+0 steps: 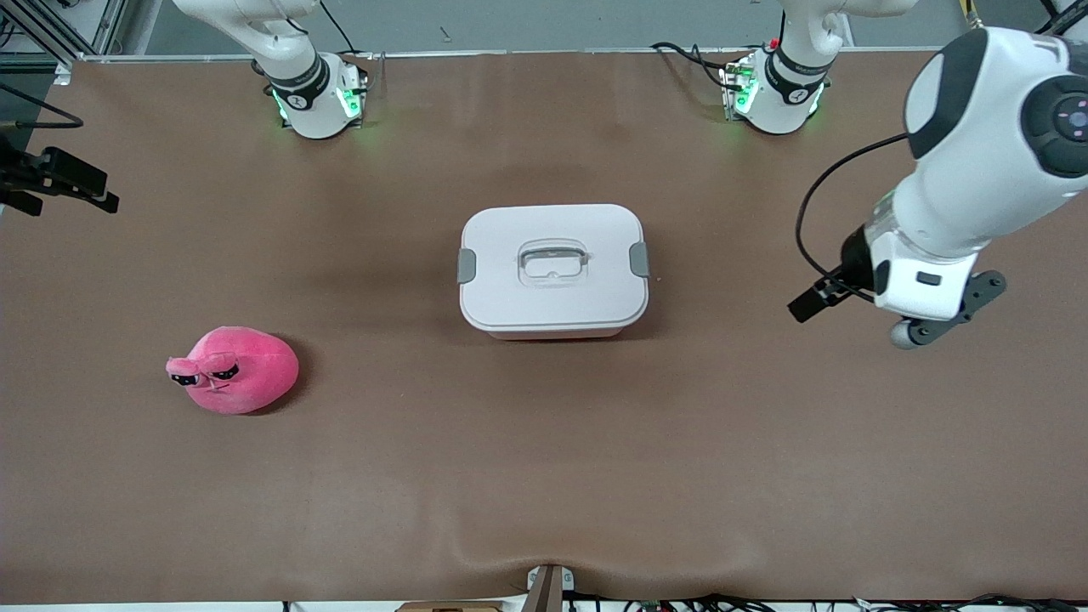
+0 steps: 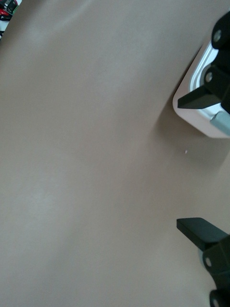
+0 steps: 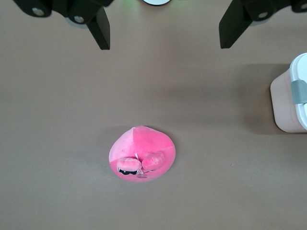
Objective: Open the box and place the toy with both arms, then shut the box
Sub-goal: 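Lower the left gripper to the lid handle while the right gripper reaches the pink toy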
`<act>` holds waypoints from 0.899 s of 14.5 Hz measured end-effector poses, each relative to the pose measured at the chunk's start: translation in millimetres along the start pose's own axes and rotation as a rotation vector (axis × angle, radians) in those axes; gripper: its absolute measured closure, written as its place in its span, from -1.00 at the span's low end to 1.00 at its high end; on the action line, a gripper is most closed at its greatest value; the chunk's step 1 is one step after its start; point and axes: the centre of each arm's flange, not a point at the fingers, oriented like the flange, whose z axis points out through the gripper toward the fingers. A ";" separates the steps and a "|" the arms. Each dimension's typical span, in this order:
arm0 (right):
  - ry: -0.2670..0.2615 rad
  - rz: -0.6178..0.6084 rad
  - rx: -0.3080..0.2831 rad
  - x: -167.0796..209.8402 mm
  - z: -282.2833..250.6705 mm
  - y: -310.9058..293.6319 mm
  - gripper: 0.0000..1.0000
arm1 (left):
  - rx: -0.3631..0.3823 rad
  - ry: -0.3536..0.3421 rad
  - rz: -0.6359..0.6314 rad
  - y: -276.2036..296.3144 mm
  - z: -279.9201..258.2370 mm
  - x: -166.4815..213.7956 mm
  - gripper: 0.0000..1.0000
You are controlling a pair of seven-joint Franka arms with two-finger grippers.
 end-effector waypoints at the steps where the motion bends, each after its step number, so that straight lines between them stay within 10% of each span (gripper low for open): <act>1: -0.001 -0.001 0.000 0.2 0.4 -0.3 -1.00 | 0.002 -0.002 -0.025 7.5 2.4 -7.9 -1.00; 13: -0.089 -0.080 -0.015 78.3 109.7 -33.9 -1.00 | -0.007 -0.002 -0.334 84.9 24.5 -105.4 -1.00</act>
